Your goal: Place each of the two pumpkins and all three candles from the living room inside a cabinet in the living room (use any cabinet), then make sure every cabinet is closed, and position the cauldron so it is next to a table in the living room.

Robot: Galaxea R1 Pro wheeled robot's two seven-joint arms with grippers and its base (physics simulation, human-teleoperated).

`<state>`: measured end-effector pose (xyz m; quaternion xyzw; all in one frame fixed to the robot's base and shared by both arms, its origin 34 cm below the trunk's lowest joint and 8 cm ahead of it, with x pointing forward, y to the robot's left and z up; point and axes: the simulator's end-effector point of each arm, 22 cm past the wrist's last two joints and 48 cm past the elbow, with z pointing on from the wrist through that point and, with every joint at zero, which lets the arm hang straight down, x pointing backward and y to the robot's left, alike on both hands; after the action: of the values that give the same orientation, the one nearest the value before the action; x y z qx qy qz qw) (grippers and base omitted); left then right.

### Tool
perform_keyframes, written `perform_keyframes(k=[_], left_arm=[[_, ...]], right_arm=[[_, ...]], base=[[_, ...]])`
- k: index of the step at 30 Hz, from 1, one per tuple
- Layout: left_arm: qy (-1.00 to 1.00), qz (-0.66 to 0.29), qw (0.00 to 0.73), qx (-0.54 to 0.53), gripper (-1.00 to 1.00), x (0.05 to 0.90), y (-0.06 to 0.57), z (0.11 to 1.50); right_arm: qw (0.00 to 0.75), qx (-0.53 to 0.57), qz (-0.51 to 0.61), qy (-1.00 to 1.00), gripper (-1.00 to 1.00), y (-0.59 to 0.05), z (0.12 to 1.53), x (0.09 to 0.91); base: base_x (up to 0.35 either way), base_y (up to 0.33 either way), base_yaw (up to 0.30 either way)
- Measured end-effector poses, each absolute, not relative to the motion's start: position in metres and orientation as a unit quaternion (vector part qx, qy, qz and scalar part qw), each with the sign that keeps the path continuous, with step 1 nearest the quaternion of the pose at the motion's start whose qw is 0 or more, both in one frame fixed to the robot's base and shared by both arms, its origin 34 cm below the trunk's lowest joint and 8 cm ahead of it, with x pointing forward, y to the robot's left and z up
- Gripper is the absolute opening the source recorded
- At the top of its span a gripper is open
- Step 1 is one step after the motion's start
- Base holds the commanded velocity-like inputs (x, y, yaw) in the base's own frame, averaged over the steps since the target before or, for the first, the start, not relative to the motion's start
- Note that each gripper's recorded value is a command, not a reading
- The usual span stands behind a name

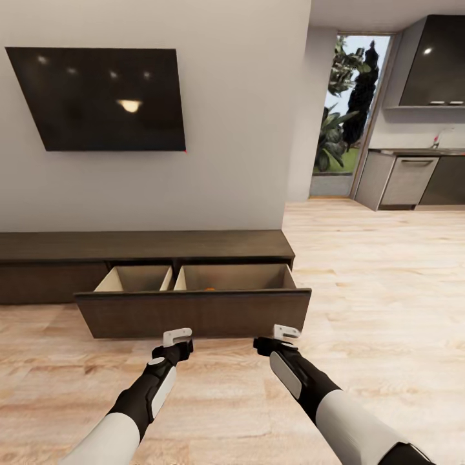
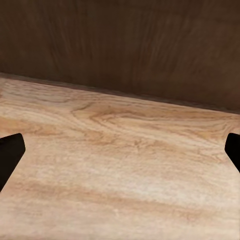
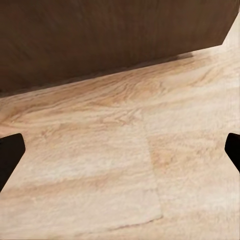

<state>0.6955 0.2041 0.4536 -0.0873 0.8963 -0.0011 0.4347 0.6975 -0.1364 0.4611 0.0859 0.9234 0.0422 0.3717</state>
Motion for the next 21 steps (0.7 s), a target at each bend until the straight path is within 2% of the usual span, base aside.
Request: perform_keyframes(k=[21], left_arm=[[0.896, 0.000, 0.435, -0.088, 1.00, 0.684, 0.206, 0.407]], right_arm=[[0.406, 0.085, 0.062, 0.908, 1.00, -0.126, 0.427, 0.696]], base=[[0.000, 0.000, 0.000]])
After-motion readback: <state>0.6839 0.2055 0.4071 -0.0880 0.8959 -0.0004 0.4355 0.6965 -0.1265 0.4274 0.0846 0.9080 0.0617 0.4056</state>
